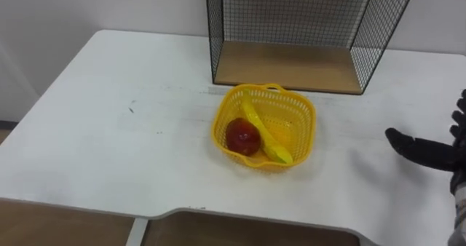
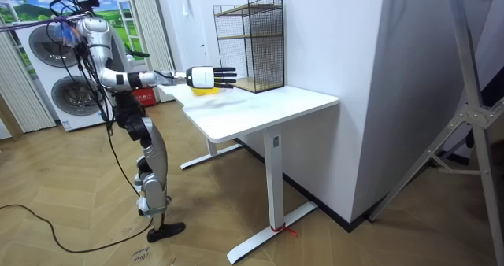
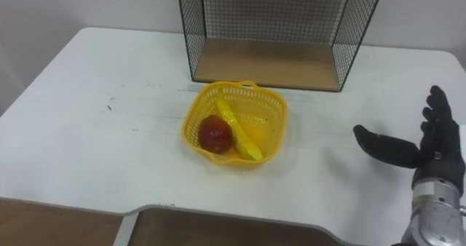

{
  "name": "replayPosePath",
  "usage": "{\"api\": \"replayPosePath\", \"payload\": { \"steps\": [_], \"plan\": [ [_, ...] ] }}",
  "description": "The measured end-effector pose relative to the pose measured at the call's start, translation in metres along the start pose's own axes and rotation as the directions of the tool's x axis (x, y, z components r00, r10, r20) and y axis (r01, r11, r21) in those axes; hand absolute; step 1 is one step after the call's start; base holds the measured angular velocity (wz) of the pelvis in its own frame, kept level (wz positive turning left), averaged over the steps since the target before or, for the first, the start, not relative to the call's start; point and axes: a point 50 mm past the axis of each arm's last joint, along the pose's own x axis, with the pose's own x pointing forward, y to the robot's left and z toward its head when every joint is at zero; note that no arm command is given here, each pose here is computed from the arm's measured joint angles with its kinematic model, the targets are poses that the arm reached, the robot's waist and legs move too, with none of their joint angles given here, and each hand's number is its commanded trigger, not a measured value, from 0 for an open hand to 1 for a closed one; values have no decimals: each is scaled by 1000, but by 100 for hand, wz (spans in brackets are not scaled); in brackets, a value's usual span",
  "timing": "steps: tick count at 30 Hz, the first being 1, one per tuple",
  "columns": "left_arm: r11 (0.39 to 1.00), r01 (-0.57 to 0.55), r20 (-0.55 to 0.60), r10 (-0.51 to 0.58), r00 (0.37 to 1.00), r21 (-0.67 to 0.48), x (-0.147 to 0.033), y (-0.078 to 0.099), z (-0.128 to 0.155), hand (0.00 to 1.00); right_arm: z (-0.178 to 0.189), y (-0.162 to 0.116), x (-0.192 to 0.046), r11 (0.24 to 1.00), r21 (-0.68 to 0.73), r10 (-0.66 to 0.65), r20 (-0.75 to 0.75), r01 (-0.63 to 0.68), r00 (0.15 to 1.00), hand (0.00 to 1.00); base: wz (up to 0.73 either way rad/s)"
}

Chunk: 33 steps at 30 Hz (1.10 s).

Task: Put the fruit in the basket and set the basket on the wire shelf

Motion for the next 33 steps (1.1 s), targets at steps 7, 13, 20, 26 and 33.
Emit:
{"api": "replayPosePath", "payload": {
  "steps": [7, 13, 20, 26, 33],
  "plan": [
    [950, 268, -100, -286, 953, -157, -17, -33, -4, 0, -7, 11, -1, 994, 45, 97, -24, -96, 995, 0, -13],
    [828, 475, -139, -530, 837, -299, -43, -61, -6, 0, -8, 31, -3, 964, 202, 181, -27, -172, 983, 0, -3],
    [680, 618, -95, -699, 709, -396, -57, -79, -1, 0, -11, 42, -6, 929, 282, 257, -25, -240, 966, 0, -5],
    [588, 686, -92, -784, 614, -429, -69, -92, -5, 0, -16, 58, -10, 894, 320, 341, -35, -312, 940, 0, -1],
    [488, 753, -127, -865, 485, -441, -91, -103, -14, 0, -20, 69, -12, 869, 358, 383, -50, -341, 922, 0, -4]
  ]
}}
